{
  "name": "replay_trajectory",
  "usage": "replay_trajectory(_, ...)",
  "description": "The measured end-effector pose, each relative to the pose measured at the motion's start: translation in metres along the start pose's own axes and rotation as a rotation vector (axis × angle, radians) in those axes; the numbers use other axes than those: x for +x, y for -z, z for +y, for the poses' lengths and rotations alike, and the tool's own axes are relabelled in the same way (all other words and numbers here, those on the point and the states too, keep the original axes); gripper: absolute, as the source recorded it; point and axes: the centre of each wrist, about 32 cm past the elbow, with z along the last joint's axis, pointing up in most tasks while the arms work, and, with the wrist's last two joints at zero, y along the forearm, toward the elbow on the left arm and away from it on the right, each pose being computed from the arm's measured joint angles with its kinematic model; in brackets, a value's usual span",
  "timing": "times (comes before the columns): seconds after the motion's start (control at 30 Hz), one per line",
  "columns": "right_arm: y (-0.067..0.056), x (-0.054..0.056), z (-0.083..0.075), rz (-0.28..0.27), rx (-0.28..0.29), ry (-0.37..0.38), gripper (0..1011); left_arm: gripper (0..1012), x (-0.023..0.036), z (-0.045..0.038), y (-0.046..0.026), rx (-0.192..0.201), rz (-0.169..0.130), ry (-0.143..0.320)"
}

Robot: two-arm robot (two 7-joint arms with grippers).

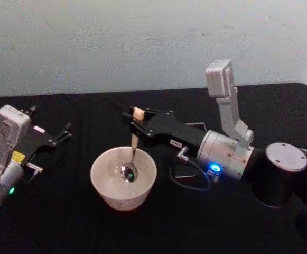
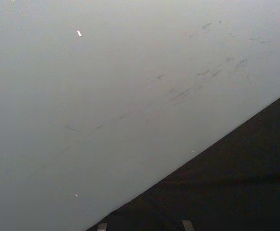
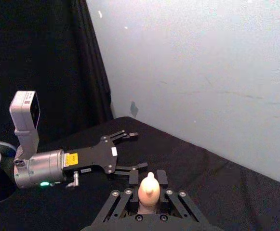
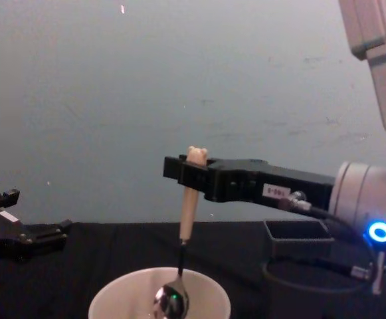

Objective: Pick up the stirring spoon with one hand, stir inside the cup, then place it back in its original position.

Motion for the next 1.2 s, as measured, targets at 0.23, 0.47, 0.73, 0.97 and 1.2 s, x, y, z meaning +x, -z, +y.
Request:
replay_trajectory(0.23, 0.005, -0.003, 0.005, -0.027, -0.010, -0.012, 215, 1001, 0.0000, 0.0000, 0.0000, 0.000, 0.000, 0.000)
replay_trajectory(0.47, 0.011, -0.005, 0.011, -0.038, -0.030, -0.026, 215, 1001, 0.0000, 0.0000, 0.0000, 0.000, 0.000, 0.000)
replay_trajectory(0.73, 0.015, -0.008, 0.017, -0.037, -0.041, -0.047, 215, 1001, 0.0000, 0.0000, 0.0000, 0.000, 0.000, 0.000)
replay_trajectory(0.97, 0.018, -0.009, 0.023, -0.044, -0.051, -0.058, 215, 1001, 0.0000, 0.0000, 0.0000, 0.000, 0.000, 0.000)
replay_trajectory(1.2, 0.021, -0.008, 0.031, -0.057, -0.066, -0.056, 215, 1001, 0.0000, 0.0000, 0.0000, 0.000, 0.000, 0.000)
